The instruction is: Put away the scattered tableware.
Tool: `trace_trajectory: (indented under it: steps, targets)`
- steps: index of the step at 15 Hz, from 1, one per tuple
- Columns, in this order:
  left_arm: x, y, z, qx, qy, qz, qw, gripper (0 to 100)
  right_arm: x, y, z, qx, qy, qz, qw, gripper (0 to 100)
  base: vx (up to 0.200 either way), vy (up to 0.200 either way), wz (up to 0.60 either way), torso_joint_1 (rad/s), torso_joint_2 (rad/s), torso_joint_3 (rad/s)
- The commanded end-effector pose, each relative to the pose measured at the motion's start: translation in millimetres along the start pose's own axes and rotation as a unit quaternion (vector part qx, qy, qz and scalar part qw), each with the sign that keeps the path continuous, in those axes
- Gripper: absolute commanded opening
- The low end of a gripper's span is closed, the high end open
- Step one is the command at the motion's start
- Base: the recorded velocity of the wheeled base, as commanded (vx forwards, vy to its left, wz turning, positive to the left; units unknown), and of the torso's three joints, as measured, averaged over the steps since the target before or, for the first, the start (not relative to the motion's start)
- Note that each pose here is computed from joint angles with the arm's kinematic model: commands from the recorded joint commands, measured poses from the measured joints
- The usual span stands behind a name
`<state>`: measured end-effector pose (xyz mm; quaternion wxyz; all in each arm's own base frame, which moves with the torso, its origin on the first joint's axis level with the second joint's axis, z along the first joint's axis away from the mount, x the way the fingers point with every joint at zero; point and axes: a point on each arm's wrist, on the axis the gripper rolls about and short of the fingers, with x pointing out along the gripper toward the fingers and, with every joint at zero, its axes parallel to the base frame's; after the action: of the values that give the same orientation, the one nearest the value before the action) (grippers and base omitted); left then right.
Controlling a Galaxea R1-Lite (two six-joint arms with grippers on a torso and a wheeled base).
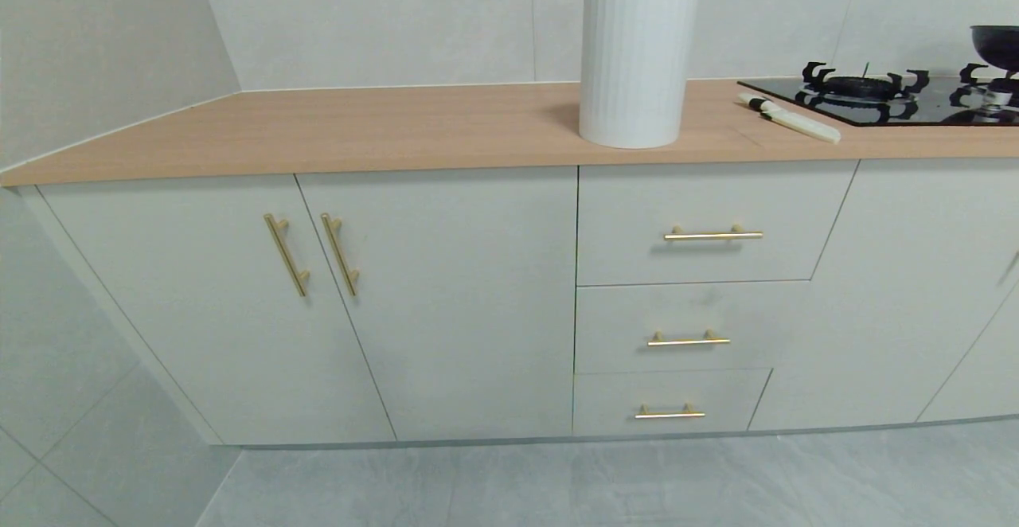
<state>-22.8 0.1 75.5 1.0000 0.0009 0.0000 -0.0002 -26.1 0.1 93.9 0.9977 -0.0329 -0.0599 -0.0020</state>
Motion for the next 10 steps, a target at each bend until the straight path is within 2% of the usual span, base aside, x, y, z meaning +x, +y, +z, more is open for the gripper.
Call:
trace_trajectory:
  steps: [1, 2, 3, 10]
  targets:
    - [0.0, 0.0, 0.0, 0.0, 0.0, 0.0, 1.0, 100, 1.6, 1.2, -12.9, 0.006, 0.031, 0.01, 0.999, 100, 0.0, 0.0, 0.0, 0.0, 0.0, 0.0]
    - [0.0, 0.0, 0.0, 0.0, 0.0, 0.0, 1.0, 100, 1.1, 1.6, -18.3, 0.008, 0.058, 0.012, 0.998, 100, 0.0, 0.0, 0.0, 0.0, 0.0, 0.0]
    - [0.0, 0.0, 0.0, 0.0, 0.0, 0.0, 1.0, 100, 0.7, 1.6, -18.4, 0.018, 0.063, 0.012, 0.998, 100, 0.0, 0.0, 0.0, 0.0, 0.0, 0.0]
    - [0.0, 0.0, 0.0, 0.0, 0.0, 0.0, 1.0, 100, 1.0, 1.5, -18.5, 0.033, 0.06, 0.008, 0.998, 100, 0.0, 0.0, 0.0, 0.0, 0.0, 0.0]
